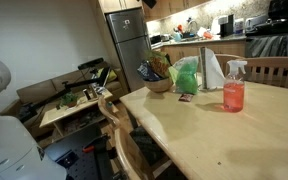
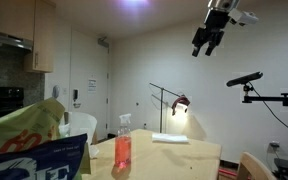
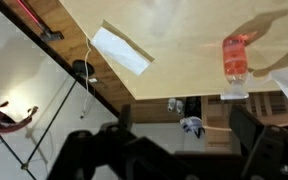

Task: Spray the object from the bottle slightly to the right

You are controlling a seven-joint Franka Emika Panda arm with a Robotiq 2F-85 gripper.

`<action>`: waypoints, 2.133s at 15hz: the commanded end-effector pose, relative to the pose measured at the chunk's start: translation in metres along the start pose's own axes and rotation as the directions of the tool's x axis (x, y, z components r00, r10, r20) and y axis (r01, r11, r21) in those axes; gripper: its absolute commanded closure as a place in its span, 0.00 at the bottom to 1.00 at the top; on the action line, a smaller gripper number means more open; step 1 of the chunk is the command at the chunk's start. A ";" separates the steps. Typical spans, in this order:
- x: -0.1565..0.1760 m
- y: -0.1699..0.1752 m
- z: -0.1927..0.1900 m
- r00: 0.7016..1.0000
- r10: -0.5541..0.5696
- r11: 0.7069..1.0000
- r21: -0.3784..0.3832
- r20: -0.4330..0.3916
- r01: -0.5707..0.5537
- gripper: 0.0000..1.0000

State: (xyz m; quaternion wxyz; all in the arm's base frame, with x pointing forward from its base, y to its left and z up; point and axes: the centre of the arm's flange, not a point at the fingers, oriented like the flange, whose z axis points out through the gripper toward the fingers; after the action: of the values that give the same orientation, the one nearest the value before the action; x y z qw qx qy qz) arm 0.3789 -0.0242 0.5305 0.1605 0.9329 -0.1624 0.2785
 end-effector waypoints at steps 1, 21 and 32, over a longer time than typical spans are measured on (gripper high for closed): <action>0.001 0.018 0.014 0.991 -0.074 0.985 0.146 -0.111 0.090 0.00; 0.010 0.015 0.113 0.971 -0.210 0.958 0.176 -0.111 0.227 0.00; 0.030 0.004 0.177 0.978 -0.206 0.955 0.210 -0.042 0.211 0.00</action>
State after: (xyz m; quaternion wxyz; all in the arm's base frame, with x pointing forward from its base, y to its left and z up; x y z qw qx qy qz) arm 0.4839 -0.1031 0.4078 0.0897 0.9539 -0.0306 0.2849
